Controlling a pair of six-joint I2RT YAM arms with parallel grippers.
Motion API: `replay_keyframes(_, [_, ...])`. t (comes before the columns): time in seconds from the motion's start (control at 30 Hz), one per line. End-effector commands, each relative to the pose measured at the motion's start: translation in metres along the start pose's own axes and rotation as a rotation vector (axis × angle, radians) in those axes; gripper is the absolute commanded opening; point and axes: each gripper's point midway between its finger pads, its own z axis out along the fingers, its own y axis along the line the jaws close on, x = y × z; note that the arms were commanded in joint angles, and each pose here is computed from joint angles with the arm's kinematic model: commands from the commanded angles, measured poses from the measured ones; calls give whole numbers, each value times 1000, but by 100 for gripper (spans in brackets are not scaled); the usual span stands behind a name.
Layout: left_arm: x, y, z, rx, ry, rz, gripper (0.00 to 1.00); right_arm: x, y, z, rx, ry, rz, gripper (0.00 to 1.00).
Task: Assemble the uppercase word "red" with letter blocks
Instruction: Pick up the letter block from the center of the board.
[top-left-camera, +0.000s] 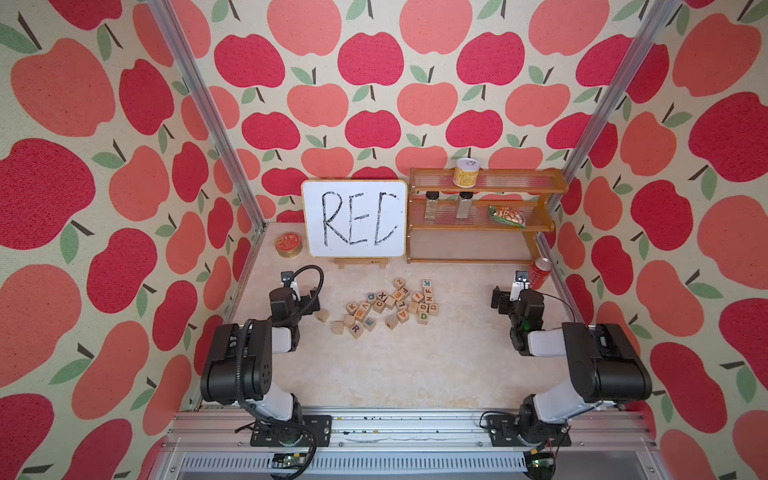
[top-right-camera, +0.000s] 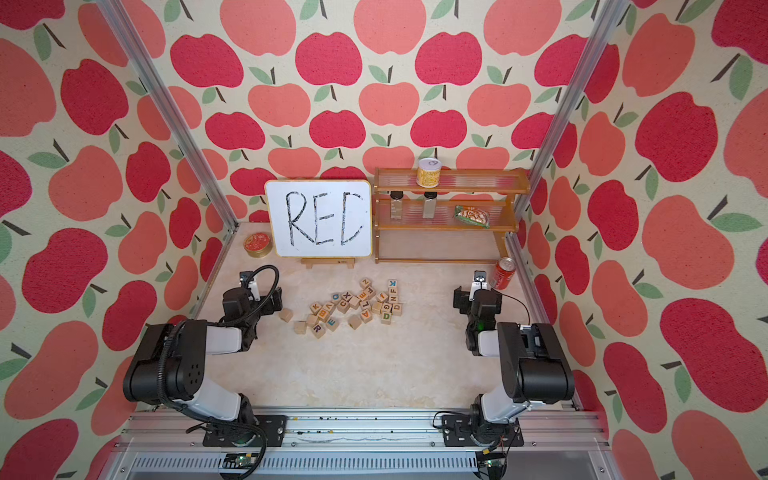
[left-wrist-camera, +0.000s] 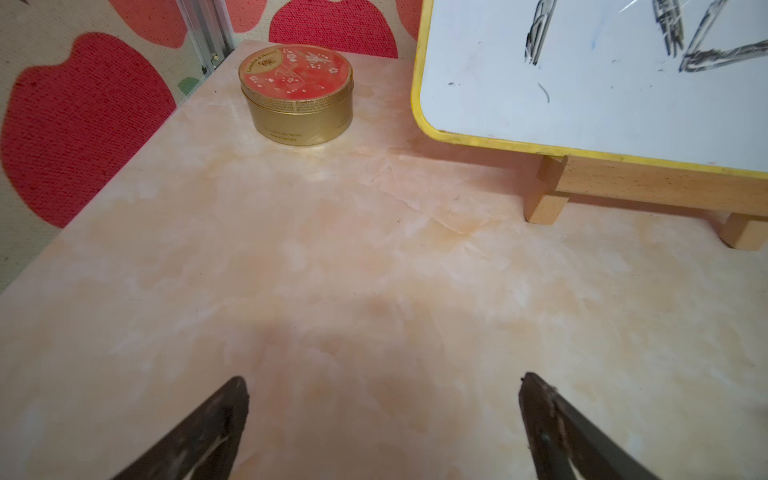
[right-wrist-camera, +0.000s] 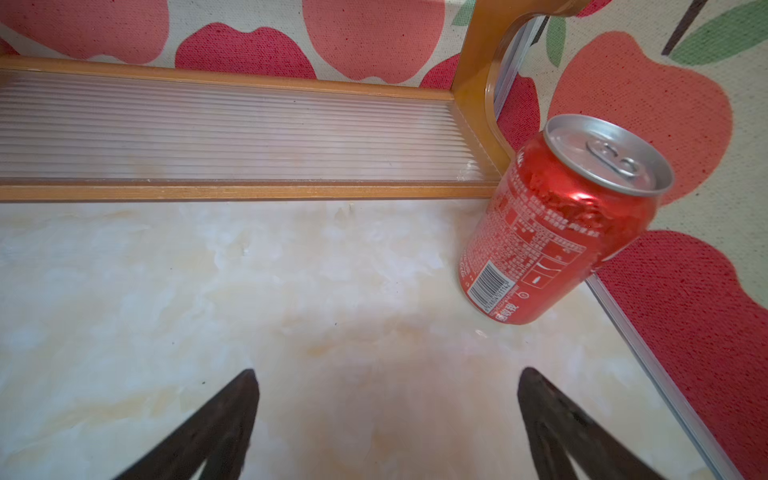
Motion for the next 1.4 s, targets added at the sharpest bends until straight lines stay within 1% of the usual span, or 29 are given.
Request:
replay_keyframes(0.0, [-14,2,1,-9,-40,22,99,-12,2,0,-9,-30,11,99])
replay_keyframes(0.63, [-14,2,1,-9,-39,21,99,-12,4,0,-9,-27,3,99])
replay_keyframes(0.77, [-24,-1,2,-5,-22,31,99,-19,4,-5,-8,-40,-5,99])
replay_keyframes(0.8, [-29,-3,2,-15,1,42,99,-21,4,-6,-4,-41,-11,99])
replay_keyframes(0.9, [-37,-8,9,-41,145,51,99,-32,7,-11,-3,-36,-42,99])
replay_keyframes(0.97, [-40,-16,12,-45,201,68,99,-40,8,-16,3,-39,-60,99])
replay_keyframes(1.07, [-48,-32,9,-30,214,94,99,-53,8,-24,7,-36,-71,99])
replay_keyframes(1.1, [-51,-39,7,-17,216,98,99,-58,9,-28,-4,-32,-54,99])
replay_keyframes(1.23, [-61,-61,-9,7,224,101,99,-77,26,-43,-104,-1,-10,99])
replay_keyframes(1.37, [-67,-93,-37,58,221,145,99,-97,46,-61,-195,34,0,99])
